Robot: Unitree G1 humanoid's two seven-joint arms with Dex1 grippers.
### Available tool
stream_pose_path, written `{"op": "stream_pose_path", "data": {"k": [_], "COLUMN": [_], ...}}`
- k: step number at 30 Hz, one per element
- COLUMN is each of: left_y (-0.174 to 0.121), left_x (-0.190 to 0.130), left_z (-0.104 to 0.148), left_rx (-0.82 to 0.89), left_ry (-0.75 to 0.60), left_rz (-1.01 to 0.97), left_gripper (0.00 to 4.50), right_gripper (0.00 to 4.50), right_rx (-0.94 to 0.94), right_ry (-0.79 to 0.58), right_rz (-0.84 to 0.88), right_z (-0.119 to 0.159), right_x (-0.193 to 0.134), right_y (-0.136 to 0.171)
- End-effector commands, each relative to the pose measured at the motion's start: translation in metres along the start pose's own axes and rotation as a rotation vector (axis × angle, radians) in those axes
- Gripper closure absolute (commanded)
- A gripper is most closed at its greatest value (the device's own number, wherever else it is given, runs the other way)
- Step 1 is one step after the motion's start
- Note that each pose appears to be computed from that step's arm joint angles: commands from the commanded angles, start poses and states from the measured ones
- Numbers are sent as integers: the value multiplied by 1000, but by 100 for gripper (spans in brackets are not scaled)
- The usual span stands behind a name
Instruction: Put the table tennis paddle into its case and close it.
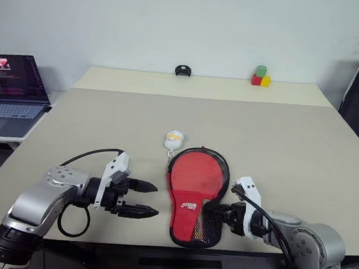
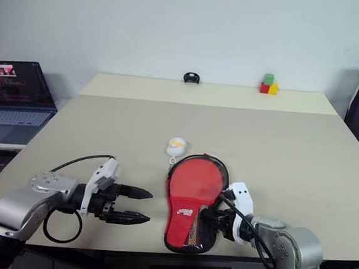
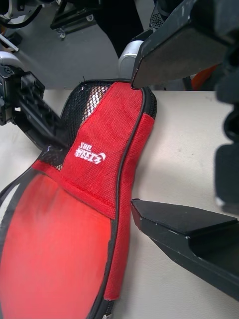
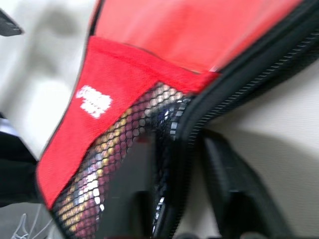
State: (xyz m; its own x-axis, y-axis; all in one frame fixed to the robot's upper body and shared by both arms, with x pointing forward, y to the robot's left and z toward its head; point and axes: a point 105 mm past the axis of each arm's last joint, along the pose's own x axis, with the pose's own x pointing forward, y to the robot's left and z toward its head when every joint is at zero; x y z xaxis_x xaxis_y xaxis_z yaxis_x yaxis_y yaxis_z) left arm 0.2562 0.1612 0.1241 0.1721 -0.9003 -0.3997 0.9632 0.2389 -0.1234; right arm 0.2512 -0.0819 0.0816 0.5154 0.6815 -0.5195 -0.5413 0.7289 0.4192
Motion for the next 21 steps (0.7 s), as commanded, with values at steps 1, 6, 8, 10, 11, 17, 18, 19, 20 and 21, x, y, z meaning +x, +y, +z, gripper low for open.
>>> {"op": "stream_pose_path", "data": {"k": [1, 6, 8, 10, 11, 17, 18, 19, 20, 21], "left_y": [-3, -2, -2, -1, -1, 5, 6, 7, 7, 8], "left_x": [-1, -2, -1, 0, 1, 1, 0, 0, 0, -1], "left_z": [6, 6, 5, 4, 4, 6, 6, 7, 7, 7], "left_rx": [51, 53, 54, 55, 56, 68, 69, 69, 70, 70], "left_ry": [2, 0, -3, -6, -7, -18, -20, -21, -23, -24], "left_rz": [1, 12, 15, 17, 17, 44, 50, 54, 58, 61], "left_gripper": [65, 65, 65, 65, 65, 65, 65, 65, 65, 65], "right_gripper": [213, 213, 213, 213, 213, 213, 196, 179, 159, 137], "right_rx": [2, -10, -65, -94, -103, -134, -135, -139, -153, -166], "right_ry": [7, -32, -86, -133, -147, -214, -233, -243, -262, -279], "right_rz": [-72, -119, -160, -176, -177, -37, -16, 5, 27, 47], "right_z": [-7, -5, 6, 13, 15, 25, 30, 33, 38, 42], "right_x": [-9, -20, -28, -35, -37, -50, -51, -52, -54, -54], "right_y": [-12, -20, -26, -32, -33, -18, -15, -12, -9, -5]}}
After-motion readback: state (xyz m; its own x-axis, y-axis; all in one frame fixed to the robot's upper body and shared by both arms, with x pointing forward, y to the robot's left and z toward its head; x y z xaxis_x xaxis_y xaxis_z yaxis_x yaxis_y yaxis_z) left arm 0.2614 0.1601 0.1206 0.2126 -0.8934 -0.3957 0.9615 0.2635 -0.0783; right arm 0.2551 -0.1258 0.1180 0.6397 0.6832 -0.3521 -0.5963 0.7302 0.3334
